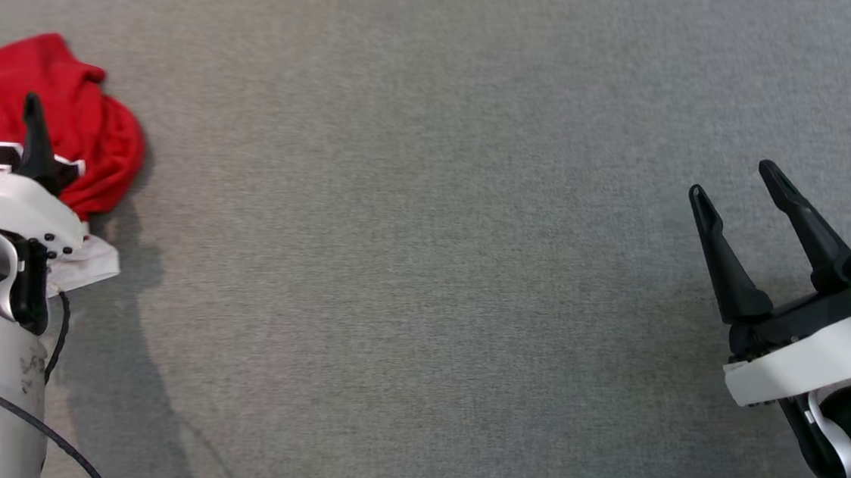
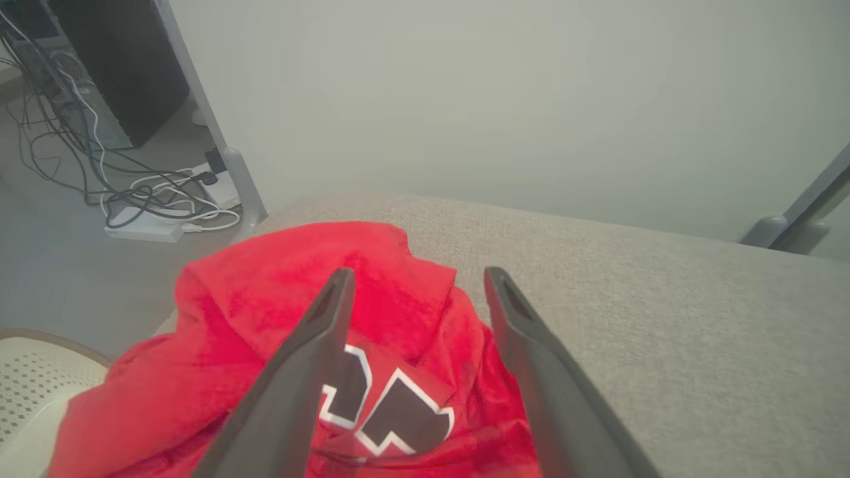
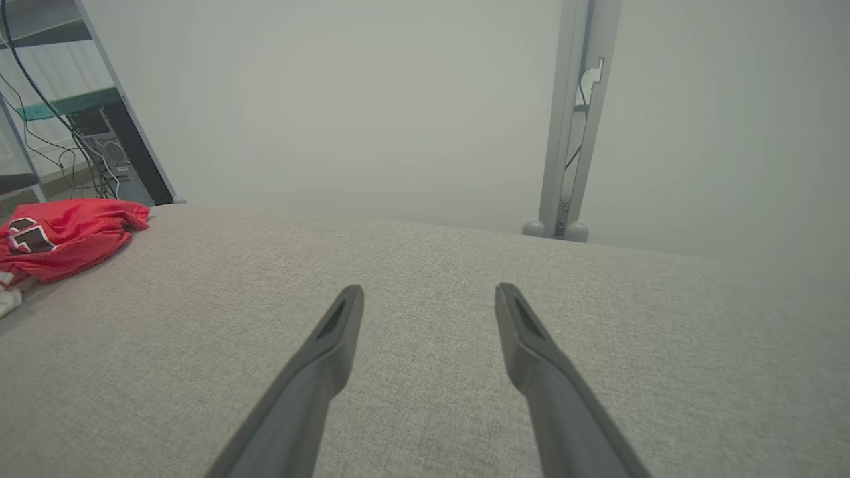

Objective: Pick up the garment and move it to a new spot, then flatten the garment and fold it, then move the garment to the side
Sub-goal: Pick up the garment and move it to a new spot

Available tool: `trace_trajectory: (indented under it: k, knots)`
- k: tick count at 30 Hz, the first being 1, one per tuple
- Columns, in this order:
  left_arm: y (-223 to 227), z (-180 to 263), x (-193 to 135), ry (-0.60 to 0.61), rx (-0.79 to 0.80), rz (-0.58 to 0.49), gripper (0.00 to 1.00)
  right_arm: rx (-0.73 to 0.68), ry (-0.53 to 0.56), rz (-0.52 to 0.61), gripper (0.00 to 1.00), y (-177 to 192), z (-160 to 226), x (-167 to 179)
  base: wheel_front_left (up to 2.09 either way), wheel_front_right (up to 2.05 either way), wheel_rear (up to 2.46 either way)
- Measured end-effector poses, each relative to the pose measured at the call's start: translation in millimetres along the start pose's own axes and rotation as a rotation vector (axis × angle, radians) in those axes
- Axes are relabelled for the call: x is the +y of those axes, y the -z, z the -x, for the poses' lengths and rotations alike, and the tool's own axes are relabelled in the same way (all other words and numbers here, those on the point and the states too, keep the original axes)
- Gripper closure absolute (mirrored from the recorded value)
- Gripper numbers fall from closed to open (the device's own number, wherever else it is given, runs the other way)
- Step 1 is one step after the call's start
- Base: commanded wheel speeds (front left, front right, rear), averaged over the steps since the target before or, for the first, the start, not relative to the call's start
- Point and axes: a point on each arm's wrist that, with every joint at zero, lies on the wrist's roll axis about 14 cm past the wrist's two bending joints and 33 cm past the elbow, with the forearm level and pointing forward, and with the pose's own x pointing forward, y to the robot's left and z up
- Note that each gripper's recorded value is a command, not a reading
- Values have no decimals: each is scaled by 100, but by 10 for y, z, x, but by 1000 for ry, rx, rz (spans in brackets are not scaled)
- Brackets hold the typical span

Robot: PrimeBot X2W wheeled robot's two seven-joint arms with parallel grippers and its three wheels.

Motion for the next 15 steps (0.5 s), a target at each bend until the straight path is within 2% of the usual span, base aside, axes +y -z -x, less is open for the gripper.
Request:
trace_trajectory:
  k: [8, 13, 14, 15]
  knots:
    - [809, -195, -19, -27, 240, -14, 0, 63, 51, 1, 0, 275, -12, -254, 0, 0, 0]
    - [963, -262, -6, -41, 304, -17, 0, 82, 63, 3, 0, 354, -11, -322, 0, 0, 0]
    - [964, -272, 4, -43, 309, -20, 45, 84, 64, 3, 0, 361, -9, -324, 0, 0, 0]
    - [963, -279, 9, -44, 310, -22, 96, 84, 65, 3, 0, 362, -10, -328, 0, 0, 0]
